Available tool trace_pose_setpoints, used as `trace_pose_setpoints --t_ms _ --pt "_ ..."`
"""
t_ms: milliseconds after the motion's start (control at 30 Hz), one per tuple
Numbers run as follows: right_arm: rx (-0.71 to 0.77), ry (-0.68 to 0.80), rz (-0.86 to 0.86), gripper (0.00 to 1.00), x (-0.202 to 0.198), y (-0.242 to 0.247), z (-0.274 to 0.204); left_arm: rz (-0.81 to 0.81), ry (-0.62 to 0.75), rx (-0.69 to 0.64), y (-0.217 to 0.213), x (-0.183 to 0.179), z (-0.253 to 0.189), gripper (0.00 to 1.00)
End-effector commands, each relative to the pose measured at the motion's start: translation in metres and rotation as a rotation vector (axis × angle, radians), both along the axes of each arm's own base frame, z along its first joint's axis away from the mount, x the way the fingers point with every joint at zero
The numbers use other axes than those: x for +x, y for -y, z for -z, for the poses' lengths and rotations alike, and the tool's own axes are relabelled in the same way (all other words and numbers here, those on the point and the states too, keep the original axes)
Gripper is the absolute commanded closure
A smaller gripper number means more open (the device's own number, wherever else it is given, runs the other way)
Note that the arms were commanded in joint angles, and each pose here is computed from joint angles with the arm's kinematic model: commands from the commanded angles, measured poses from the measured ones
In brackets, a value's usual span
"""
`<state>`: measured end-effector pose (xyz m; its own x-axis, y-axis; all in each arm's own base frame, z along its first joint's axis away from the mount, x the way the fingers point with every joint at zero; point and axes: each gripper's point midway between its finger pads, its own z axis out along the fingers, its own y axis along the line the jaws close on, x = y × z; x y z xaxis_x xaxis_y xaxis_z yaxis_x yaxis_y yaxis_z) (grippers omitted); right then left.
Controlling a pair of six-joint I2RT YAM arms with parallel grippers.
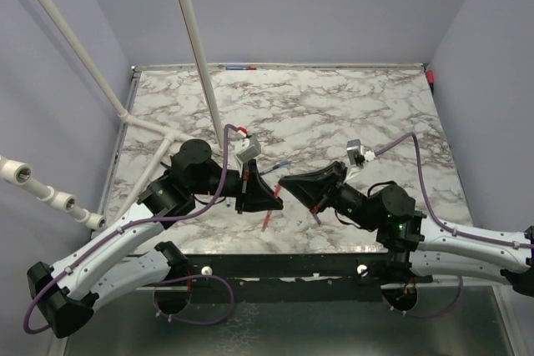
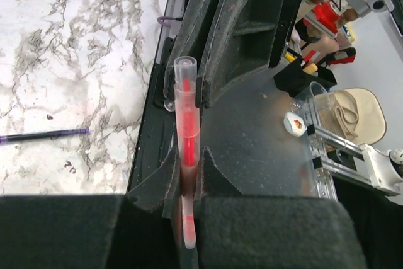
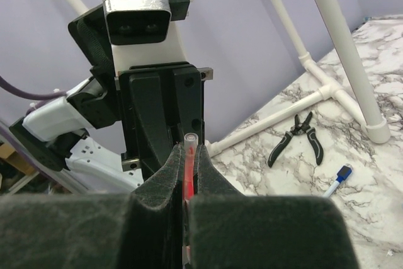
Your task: Insert the pens into the pen caps
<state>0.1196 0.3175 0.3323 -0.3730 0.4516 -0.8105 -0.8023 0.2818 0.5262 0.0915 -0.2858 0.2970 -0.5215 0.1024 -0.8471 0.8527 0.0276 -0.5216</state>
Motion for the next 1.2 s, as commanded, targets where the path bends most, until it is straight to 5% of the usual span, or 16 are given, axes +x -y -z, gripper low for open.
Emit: trace_pose_setpoints --t_ms 0,333,1167 --pt "-0.432 -0.123 -0.141 0.99 -0.037 -0.013 0.136 -0.156 0.277 -0.229 -0.002 0.032 -0.093 1.00" --pt "-0.451 -0.121 -0.126 0.99 -0.040 -0.013 0.142 -0.171 0.297 -0.215 -0.002 0.036 -0.095 1.00" --pt "-0.473 -0.018 0.197 0.99 0.018 -0.010 0.044 -0.195 0.159 -0.068 -0.001 0.042 -0.011 1.00"
